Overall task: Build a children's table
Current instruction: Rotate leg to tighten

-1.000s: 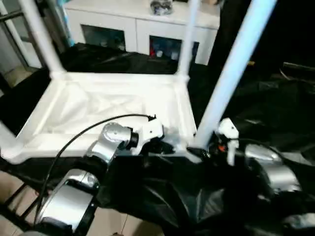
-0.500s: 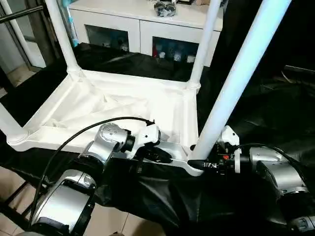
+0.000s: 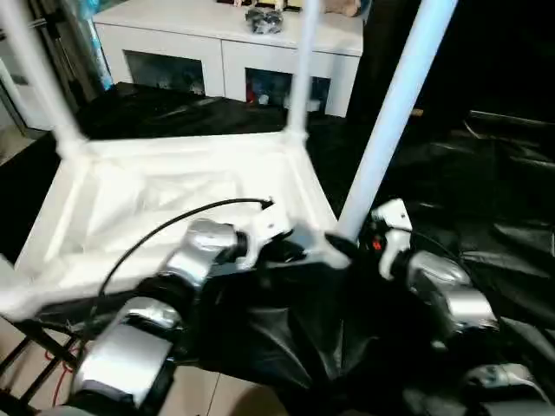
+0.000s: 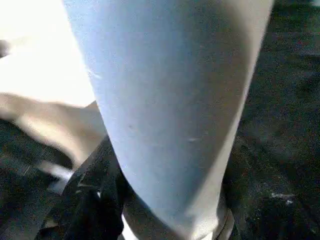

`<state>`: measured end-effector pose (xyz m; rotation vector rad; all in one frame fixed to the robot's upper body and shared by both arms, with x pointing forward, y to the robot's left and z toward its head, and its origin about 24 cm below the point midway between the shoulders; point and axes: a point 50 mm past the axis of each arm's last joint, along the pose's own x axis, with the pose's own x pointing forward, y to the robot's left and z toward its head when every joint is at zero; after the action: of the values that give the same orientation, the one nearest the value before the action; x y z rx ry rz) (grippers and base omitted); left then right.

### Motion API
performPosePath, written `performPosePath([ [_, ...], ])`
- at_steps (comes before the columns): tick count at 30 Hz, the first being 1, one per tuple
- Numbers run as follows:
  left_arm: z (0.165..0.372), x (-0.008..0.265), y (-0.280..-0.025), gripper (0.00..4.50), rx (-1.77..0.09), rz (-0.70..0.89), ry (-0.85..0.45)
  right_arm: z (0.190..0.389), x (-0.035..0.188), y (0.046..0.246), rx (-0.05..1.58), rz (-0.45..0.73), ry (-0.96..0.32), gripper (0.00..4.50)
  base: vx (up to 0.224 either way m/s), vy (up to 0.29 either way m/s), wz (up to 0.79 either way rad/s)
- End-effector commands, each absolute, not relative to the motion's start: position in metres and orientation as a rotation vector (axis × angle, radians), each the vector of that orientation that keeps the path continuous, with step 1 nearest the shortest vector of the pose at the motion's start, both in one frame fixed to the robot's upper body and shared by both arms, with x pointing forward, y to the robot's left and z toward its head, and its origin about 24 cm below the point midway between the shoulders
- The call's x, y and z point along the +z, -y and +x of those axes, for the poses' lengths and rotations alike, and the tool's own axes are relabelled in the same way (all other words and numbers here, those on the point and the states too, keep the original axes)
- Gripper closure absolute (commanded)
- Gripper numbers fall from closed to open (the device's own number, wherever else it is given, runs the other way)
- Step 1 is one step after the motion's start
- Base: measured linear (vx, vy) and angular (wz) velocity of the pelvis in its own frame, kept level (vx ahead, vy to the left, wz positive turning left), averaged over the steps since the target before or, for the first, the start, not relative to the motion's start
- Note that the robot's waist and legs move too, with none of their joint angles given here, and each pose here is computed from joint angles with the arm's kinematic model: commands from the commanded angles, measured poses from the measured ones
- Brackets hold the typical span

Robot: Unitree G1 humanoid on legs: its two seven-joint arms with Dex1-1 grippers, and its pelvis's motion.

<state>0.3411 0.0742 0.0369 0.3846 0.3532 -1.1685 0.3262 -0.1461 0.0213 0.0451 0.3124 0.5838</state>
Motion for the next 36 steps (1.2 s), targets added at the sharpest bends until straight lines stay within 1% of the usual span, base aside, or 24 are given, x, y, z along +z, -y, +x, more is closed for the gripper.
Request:
performPosePath([
  [1,0.342,0.040,-0.050,4.50,-1.134,0.349,-0.318,0.308,-0.016,0.116,0.615,0.049,-0.496,1.80,0.000,0.000,0.00],
  [3,0.340,0.041,-0.044,4.50,-1.143,0.343,-0.306,0.308,-0.015,0.110,0.612,0.054,-0.480,1.48,0.000,0.000,0.00],
  [5,0.337,0.041,-0.041,4.50,-1.174,0.356,-0.292,0.306,-0.015,0.108,0.633,0.055,-0.480,1.48,0.000,0.000,0.00],
  [8,0.336,0.040,-0.042,4.50,-1.185,0.366,-0.289,0.306,-0.012,0.112,0.627,0.043,-0.467,1.04,0.000,0.000,0.00],
  [10,0.336,0.039,-0.044,4.50,-1.190,0.381,-0.293,0.308,-0.009,0.120,0.610,-0.010,-0.437,1.00,0.000,0.000,0.00],
  [13,0.335,0.038,-0.049,4.50,-1.205,0.404,-0.294,0.312,0.000,0.146,0.576,-0.023,-0.389,1.00,0.000,0.000,0.00],
  [15,0.337,0.038,-0.054,4.50,-1.204,0.427,-0.297,0.311,0.013,0.172,0.587,0.010,-0.328,1.00,0.000,0.000,0.00],
  [16,0.337,0.038,-0.055,4.50,-1.207,0.432,-0.297,0.309,0.016,0.178,0.595,0.022,-0.313,1.00,0.000,0.000,0.00],
  [17,0.337,0.038,-0.058,4.50,-1.210,0.438,-0.300,0.307,0.024,0.191,0.605,0.046,-0.286,1.00,0.000,0.000,0.00],
  [19,0.338,0.039,-0.061,4.50,-1.217,0.446,-0.300,0.302,0.033,0.207,0.629,0.077,-0.252,1.00,0.000,0.000,0.00],
  [20,0.338,0.039,-0.061,4.50,-1.220,0.448,-0.299,0.301,0.035,0.210,0.639,0.085,-0.244,1.00,0.000,0.000,0.00],
  [21,0.337,0.040,-0.062,4.50,-1.245,0.454,-0.287,0.294,0.043,0.221,0.688,0.139,-0.237,1.00,0.000,0.000,0.00],
  [22,0.337,0.040,-0.062,4.50,-1.249,0.454,-0.284,0.293,0.043,0.222,0.692,0.141,-0.236,1.00,0.000,0.000,0.00],
  [23,0.335,0.042,-0.061,4.50,-1.289,0.458,-0.257,0.286,0.048,0.232,0.726,0.161,-0.224,1.00,0.000,0.000,0.00],
  [24,0.335,0.042,-0.061,4.50,-1.289,0.458,-0.257,0.286,0.048,0.232,0.726,0.161,-0.224,1.00,0.000,0.000,0.00],
  [26,0.331,0.044,-0.060,4.50,-1.365,0.444,-0.223,0.281,0.052,0.243,0.731,0.183,-0.216,1.00,0.000,0.000,0.00],
  [27,0.331,0.044,-0.060,4.50,-1.365,0.444,-0.223,0.281,0.052,0.243,0.731,0.183,-0.216,1.00,0.000,0.000,0.00],
  [28,0.328,0.046,-0.059,4.50,-1.406,0.430,-0.206,0.283,0.053,0.246,0.696,0.179,-0.209,1.00,0.000,0.000,0.00],
  [29,0.323,0.049,-0.057,4.50,-1.472,0.382,-0.169,0.294,0.053,0.254,0.556,0.157,-0.177,1.00,0.000,0.000,0.00],
  [30,0.321,0.050,-0.056,4.50,-1.494,0.365,-0.154,0.297,0.053,0.256,0.508,0.156,-0.169,1.00,0.000,0.000,0.00],
  [31,0.321,0.050,-0.056,4.50,-1.494,0.364,-0.154,0.297,0.053,0.256,0.507,0.156,-0.169,1.00,0.000,0.000,0.00],
  [32,0.319,0.051,-0.055,4.50,-1.521,0.344,-0.143,0.301,0.053,0.258,0.468,0.161,-0.170,1.00,0.000,0.000,0.00],
  [33,0.314,0.052,-0.053,4.50,-1.583,0.333,-0.108,0.307,0.054,0.255,0.442,0.154,-0.162,1.00,0.000,0.000,0.00],
  [36,0.313,0.052,-0.054,4.50,-1.588,0.341,-0.101,0.311,0.056,0.245,0.473,0.149,-0.152,1.00,0.000,0.000,0.00],
])
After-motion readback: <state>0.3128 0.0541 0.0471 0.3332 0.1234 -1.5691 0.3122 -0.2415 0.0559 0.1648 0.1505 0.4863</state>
